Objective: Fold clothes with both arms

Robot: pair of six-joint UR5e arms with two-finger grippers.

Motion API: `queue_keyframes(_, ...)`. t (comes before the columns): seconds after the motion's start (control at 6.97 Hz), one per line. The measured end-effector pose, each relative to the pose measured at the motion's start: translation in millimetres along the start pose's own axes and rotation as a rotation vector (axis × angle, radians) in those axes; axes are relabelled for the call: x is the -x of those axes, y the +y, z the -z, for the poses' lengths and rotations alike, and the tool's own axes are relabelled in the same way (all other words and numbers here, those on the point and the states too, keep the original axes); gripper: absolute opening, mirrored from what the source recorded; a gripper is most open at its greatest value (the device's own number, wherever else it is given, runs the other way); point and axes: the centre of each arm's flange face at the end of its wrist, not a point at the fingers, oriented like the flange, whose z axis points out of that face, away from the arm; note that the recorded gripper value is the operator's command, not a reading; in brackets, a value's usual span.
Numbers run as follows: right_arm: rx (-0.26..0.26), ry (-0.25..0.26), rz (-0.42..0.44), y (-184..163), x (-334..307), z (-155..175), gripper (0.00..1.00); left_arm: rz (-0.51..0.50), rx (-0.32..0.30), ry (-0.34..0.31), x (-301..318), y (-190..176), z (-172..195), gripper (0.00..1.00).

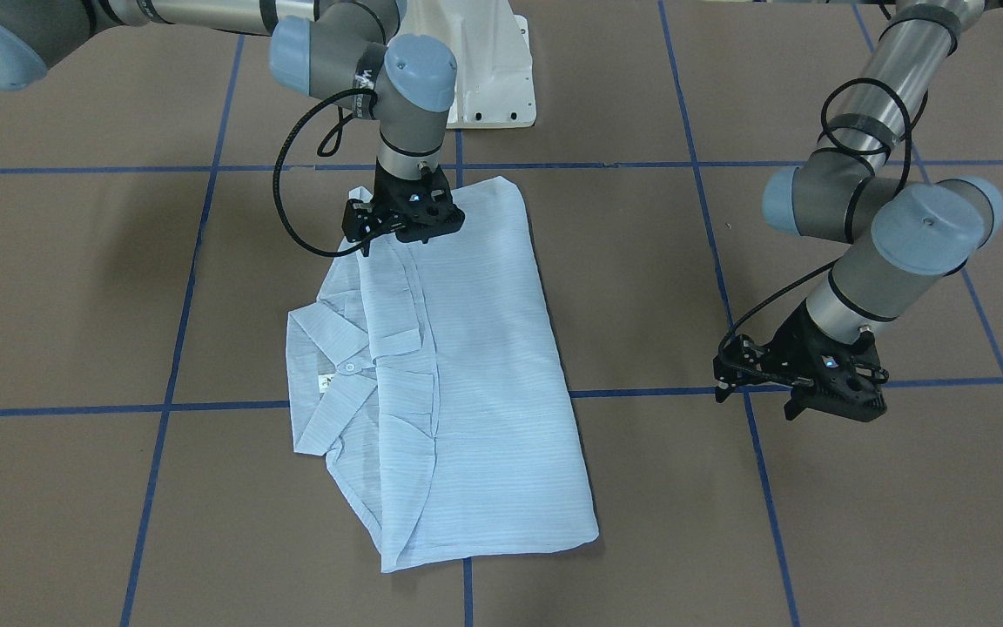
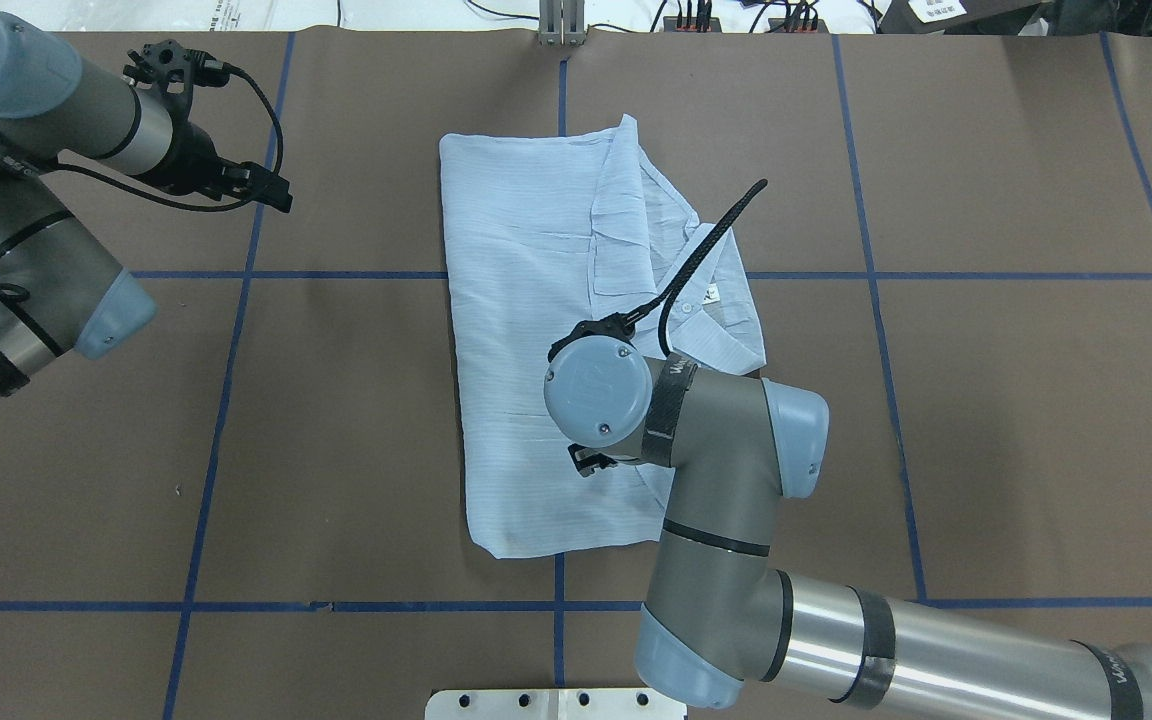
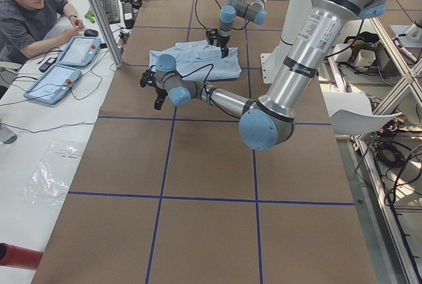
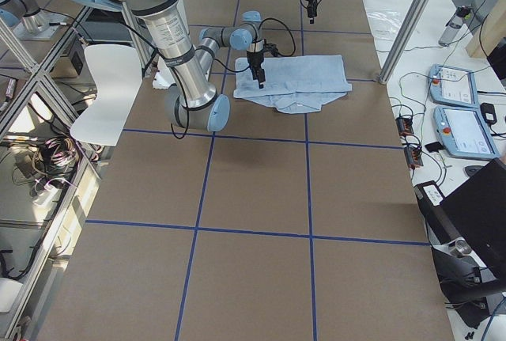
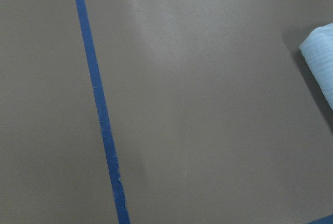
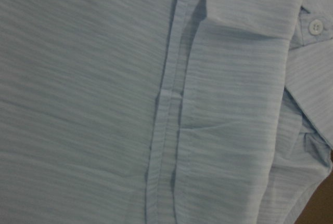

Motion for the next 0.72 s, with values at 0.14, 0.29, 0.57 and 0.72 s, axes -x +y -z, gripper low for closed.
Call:
queue_keyframes(0.14, 0.000, 0.024, 0.030, -0.5, 2.9, -5.8, 1.00, -0.001, -0.001, 0.001, -0.5, 0.1, 0.7, 1.00)
queue_keyframes(0.29, -0.005, 0.041, 0.052, -1.4, 3.5, -9.0, 0.97, -0.001, -0.001, 0.001, -0.5, 0.3, 0.9, 1.00)
queue_keyframes(0.57, -0.009, 0.061, 0.080, -1.6, 1.8, -11.4, 0.65, -0.001, -0.001, 0.002, -0.6, 0.3, 1.0, 1.00)
queue_keyframes(0.72, -0.008, 0.066, 0.095, -1.1, 0.8, -12.7, 0.45, 0.000, -0.001, 0.001, -0.3, 0.4, 0.7, 1.00)
